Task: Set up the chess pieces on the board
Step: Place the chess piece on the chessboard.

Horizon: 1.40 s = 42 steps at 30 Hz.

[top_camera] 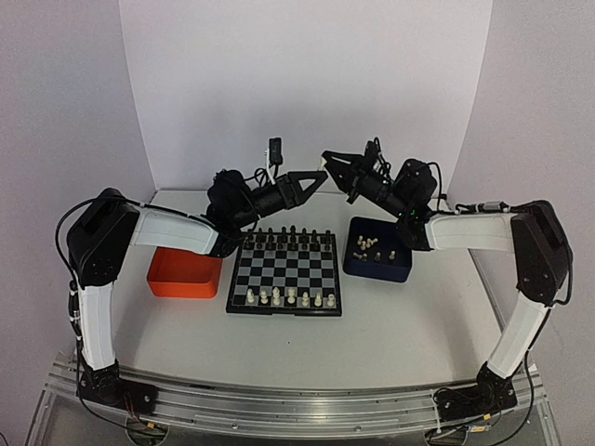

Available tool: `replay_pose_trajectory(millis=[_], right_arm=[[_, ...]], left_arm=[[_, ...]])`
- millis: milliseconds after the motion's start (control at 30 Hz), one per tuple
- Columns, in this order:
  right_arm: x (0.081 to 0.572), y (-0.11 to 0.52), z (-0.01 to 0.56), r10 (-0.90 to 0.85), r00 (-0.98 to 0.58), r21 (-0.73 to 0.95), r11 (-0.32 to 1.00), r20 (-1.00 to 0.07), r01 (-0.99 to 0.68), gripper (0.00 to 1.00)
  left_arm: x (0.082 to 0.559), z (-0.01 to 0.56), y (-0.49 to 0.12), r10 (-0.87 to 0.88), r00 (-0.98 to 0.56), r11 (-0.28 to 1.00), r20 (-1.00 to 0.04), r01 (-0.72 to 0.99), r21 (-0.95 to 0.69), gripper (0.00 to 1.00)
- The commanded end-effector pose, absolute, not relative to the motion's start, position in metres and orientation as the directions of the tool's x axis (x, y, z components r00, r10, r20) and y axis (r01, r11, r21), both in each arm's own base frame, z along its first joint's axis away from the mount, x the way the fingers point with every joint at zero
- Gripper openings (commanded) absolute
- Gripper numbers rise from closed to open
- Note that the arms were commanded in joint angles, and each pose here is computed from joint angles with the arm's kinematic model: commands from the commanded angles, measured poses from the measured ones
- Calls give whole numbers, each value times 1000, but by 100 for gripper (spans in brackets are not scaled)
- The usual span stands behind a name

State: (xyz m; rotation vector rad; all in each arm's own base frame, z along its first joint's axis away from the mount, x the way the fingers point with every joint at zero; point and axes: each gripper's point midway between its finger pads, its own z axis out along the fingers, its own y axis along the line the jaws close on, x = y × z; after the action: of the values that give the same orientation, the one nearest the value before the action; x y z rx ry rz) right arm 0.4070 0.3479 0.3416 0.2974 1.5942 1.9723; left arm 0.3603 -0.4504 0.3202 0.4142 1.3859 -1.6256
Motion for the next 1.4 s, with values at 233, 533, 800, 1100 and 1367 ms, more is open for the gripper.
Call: replay_pose_trajectory(millis=[233,533,800,1100,1367], right_arm=[[394,349,361,557,-803,919,-169,-210,-357,4],[393,350,359,548,-809,919,-172,-210,-355,4],[388,354,360,532,-819,918,-176,-216,-357,4],[387,356,355,520,-822,917,-162,-234,-363,29],[404,332,336,593,-738,919,6,-321,-394,85]], left_arm=[[350,347,-444,-503,-494,-31,-709,830,-556,27],[349,349,-441,-521,-494,-43,-696,830,-556,21],[350,350,-439,-532,-494,-37,-687,825,-564,9],[346,352,-438,-515,-516,-47,-684,814,-579,0],[341,329,-436,-332,-561,153,-759,762,-630,0]])
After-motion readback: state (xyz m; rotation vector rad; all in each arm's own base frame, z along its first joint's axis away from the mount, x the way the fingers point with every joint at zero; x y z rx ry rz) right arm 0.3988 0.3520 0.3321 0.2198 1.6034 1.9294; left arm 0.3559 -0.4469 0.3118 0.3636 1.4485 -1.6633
